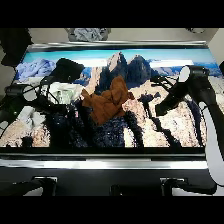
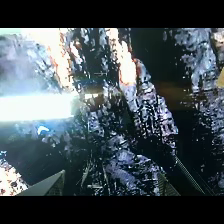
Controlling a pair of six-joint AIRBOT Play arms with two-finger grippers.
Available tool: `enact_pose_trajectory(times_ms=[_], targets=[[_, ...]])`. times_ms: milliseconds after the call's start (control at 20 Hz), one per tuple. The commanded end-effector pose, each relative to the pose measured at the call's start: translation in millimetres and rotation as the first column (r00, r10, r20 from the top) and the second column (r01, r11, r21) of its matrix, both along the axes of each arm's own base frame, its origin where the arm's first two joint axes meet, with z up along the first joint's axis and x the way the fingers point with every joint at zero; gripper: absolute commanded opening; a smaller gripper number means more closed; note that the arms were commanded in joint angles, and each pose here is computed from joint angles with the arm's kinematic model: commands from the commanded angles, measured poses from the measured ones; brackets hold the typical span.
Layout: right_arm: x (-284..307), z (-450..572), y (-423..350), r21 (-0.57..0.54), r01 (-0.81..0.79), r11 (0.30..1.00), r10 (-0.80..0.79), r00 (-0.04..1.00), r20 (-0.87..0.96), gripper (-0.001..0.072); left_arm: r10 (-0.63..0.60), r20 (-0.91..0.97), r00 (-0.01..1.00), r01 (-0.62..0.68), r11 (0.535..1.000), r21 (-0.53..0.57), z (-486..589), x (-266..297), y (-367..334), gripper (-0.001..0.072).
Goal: Fold the shirts.
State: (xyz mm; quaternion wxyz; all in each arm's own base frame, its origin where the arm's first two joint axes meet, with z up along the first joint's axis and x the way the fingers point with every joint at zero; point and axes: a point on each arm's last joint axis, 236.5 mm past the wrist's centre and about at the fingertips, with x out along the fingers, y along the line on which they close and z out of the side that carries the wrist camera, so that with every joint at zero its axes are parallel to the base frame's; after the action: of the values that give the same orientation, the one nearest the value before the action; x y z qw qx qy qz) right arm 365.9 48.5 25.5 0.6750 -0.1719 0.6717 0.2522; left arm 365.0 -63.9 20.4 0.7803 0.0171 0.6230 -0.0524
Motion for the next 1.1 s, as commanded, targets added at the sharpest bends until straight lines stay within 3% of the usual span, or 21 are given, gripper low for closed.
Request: enact_pose_trajectory(times_ms=[0, 750, 1050], targets=[[0, 0, 0, 0.000, 0.000, 1.000, 0.000, 1.000, -0.001, 0.0492, -0.001, 0.000, 1.000, 0.001, 1.000, 0.000, 0, 0, 0, 0.0713], [0, 0, 0, 0.000, 0.000, 1.000, 0.000, 1.000, -0.001, 0.0492, -0.001, 0.000, 1.000, 0.001, 1.000, 0.000, 0, 0, 0, 0.0713], [27, 1, 2, 0.008, 0.013, 1.000, -0.013, 0.994, 0.113, 0.0492, 0.003, 0.114, 0.993, -0.001, 1.000, -0.019, -1, 31, -6, 0.0713]])
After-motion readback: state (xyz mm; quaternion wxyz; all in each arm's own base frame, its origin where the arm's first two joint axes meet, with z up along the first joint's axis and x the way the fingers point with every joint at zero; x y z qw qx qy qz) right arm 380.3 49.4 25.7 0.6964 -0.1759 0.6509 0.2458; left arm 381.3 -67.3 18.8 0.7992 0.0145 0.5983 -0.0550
